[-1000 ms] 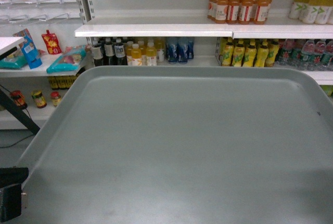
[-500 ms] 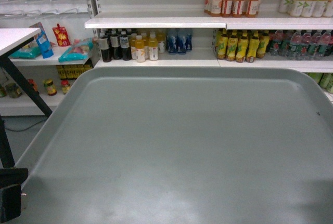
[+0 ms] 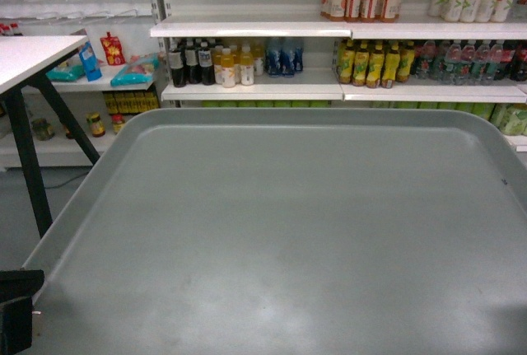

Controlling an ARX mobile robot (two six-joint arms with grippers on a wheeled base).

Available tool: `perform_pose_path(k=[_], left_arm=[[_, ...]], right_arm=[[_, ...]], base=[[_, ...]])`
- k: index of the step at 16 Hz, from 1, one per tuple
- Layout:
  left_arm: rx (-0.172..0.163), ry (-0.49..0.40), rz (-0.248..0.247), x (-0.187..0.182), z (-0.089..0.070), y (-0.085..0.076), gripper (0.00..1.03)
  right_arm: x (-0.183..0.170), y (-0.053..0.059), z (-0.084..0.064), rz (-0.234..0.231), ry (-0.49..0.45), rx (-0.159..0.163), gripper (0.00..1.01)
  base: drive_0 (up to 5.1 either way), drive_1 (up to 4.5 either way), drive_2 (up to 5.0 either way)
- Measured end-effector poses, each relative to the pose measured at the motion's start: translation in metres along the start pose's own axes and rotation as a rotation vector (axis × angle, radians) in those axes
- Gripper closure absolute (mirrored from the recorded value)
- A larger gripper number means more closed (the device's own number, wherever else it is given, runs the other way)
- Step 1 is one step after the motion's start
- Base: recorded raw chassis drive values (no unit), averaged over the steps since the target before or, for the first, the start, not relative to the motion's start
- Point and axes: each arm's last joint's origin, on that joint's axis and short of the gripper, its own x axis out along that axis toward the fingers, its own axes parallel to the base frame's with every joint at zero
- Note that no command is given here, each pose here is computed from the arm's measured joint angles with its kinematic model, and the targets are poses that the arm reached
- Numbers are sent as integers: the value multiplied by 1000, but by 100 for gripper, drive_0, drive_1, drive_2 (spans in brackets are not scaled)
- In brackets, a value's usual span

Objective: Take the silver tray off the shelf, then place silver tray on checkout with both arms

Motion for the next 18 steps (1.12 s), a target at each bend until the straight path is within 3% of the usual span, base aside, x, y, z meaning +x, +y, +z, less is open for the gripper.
perform_pose_path(k=[8,18], left_arm=[[0,-5,-2,0,1,0,101],[0,-4,-1,0,0,0,101]], right_arm=[[0,0,0,0,-1,0,98],[0,0,0,1,-3,0,98]], base=[[0,0,0],[-497,244,244]])
